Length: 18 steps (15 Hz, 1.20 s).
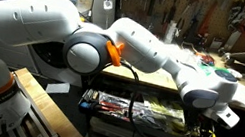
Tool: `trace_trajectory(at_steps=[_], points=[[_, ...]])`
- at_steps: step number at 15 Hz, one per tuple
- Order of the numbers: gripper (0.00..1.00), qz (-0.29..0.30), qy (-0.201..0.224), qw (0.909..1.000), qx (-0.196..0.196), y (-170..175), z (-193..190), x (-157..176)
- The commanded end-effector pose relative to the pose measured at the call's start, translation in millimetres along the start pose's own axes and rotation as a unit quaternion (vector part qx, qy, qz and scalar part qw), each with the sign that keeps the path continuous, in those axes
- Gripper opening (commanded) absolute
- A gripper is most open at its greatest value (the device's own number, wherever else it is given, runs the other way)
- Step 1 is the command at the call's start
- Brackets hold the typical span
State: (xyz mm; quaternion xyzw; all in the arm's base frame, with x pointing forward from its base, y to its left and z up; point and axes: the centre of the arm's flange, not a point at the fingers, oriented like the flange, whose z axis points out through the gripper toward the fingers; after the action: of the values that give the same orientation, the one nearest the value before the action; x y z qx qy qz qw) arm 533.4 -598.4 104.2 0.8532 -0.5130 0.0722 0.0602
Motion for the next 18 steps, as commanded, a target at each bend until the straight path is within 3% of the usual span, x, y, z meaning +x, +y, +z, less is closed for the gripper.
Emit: trace_trajectory(at_steps=[1, 9, 18], points=[[0.89, -0.036, -0.014, 0.9993, 0.001, 10.5, 5.2, 11.9], [0.83, -0.086, -0.024, 0.9957, 0.025, 13.1, -0.4, 14.2], [0.74, -0.090, -0.040, 0.9951, 0.014, 9.7, 6.7, 12.4]])
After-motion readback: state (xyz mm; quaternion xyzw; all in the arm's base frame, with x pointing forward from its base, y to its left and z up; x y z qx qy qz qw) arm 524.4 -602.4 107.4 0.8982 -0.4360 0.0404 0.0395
